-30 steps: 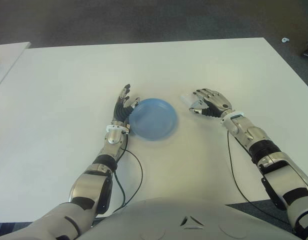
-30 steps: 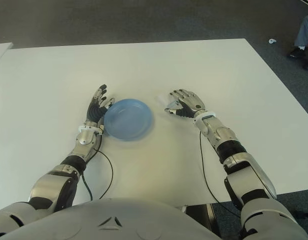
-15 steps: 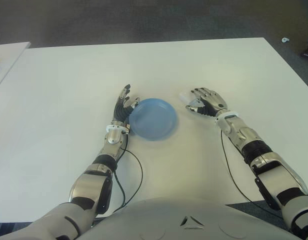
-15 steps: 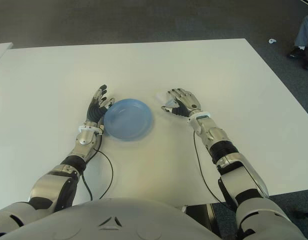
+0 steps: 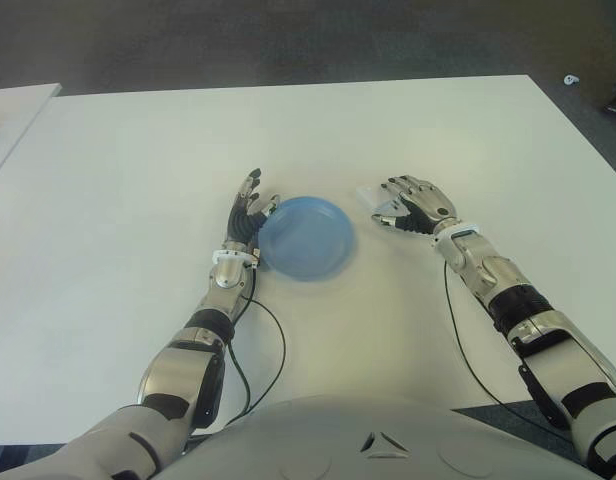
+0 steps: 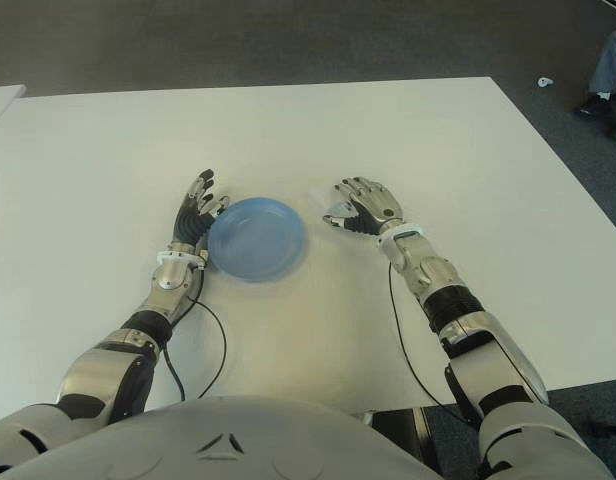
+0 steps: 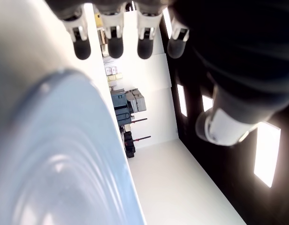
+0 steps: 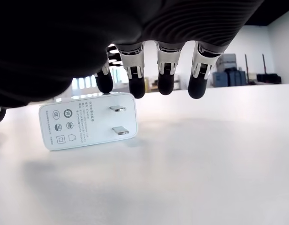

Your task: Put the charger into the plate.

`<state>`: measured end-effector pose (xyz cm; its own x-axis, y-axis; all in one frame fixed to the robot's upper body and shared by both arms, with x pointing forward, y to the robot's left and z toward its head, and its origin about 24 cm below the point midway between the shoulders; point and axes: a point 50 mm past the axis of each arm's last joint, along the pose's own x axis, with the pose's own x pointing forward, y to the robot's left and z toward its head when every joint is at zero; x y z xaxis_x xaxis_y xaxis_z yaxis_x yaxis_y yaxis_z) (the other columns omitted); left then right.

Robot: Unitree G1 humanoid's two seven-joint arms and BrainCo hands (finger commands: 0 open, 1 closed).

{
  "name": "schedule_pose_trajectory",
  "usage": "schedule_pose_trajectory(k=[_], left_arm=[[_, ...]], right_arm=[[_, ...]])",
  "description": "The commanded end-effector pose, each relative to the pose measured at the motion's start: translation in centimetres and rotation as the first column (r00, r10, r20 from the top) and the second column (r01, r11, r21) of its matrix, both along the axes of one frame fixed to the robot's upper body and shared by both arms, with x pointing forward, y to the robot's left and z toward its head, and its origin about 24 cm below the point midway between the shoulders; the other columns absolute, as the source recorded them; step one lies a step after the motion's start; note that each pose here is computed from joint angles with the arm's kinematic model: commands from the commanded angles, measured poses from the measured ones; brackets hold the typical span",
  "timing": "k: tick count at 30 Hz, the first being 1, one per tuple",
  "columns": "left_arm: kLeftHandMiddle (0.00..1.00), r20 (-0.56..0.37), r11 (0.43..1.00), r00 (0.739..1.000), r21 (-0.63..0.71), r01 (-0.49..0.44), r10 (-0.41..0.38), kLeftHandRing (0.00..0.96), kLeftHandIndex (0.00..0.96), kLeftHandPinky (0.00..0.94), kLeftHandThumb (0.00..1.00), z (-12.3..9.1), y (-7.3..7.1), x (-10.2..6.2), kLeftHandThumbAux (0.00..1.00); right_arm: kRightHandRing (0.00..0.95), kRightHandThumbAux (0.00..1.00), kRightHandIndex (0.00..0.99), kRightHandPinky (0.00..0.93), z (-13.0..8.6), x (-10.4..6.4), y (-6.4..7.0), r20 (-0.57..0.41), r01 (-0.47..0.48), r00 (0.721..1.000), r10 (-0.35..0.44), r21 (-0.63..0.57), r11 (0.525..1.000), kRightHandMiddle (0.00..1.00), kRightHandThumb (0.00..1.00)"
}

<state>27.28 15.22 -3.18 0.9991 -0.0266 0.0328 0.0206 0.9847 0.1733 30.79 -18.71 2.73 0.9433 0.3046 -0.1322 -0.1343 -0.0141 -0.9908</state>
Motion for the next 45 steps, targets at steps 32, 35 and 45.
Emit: schedule_pose_trajectory(k=[32,35,45], left_arm=[[0.010,-0.265,0.998,0.964,0.059,-0.007,0.022,0.001,0.000,0.010,0.012,-5.0,0.6,-4.6,0.604],[0.015,-0.263,0.998,0.964,0.054,-0.012,0.026,0.004,0.000,0.010,0.011,-5.0,0.6,-4.6,0.609],[0.024,-0.262,0.999,0.965,0.051,-0.015,0.028,0.013,0.000,0.023,0.016,-4.9,0.8,-4.5,0.615]], right_arm=[[0.000,0.132,0.000,0.000,2.8,-1.2,1.4,0.209,-0.012,0.978,0.020,-0.038,0.999,0.000,0.268],[0.000,0.134,0.000,0.000,2.9,-1.2,1.6,0.231,-0.001,0.973,0.007,-0.026,1.000,0.000,0.267],[0.000,0.125,0.000,0.000,3.1,-0.8,2.0,0.255,0.090,0.962,-0.094,0.027,0.996,0.000,0.266]])
